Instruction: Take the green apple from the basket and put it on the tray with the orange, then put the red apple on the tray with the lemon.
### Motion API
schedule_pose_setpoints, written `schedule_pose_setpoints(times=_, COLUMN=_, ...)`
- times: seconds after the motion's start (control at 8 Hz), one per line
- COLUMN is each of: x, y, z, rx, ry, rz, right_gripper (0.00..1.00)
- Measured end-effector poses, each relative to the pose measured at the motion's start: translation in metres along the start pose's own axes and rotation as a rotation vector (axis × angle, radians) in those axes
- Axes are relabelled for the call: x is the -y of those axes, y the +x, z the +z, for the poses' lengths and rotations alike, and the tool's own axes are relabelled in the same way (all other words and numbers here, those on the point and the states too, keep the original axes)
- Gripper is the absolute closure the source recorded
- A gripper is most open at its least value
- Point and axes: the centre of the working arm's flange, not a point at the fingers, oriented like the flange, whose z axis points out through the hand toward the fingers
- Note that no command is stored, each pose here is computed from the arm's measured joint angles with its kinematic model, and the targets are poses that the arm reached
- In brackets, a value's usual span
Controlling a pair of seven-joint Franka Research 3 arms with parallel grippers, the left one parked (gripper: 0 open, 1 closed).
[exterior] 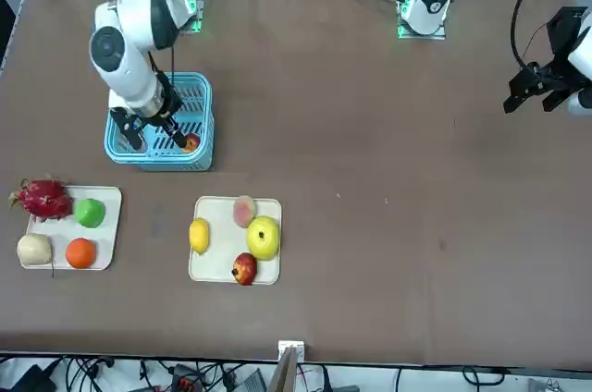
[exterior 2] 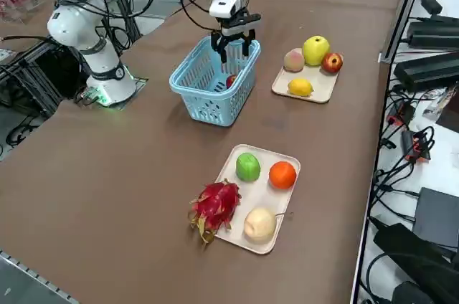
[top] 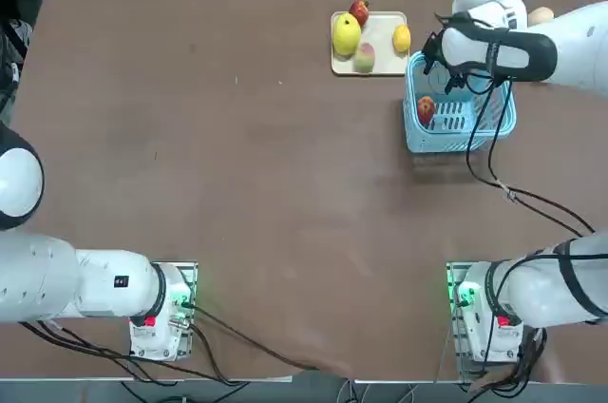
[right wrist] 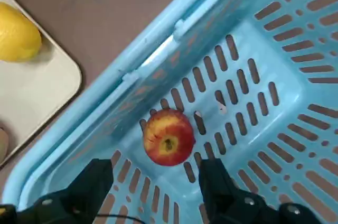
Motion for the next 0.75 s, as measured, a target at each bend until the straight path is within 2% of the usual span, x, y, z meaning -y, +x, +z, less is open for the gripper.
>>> schedule_pose_setpoints(times=0.75, x=-0.019, y=-0.013, z=0.042, rx=-0.007, ry=0.019, rz=-0.002, right_gripper=0.00)
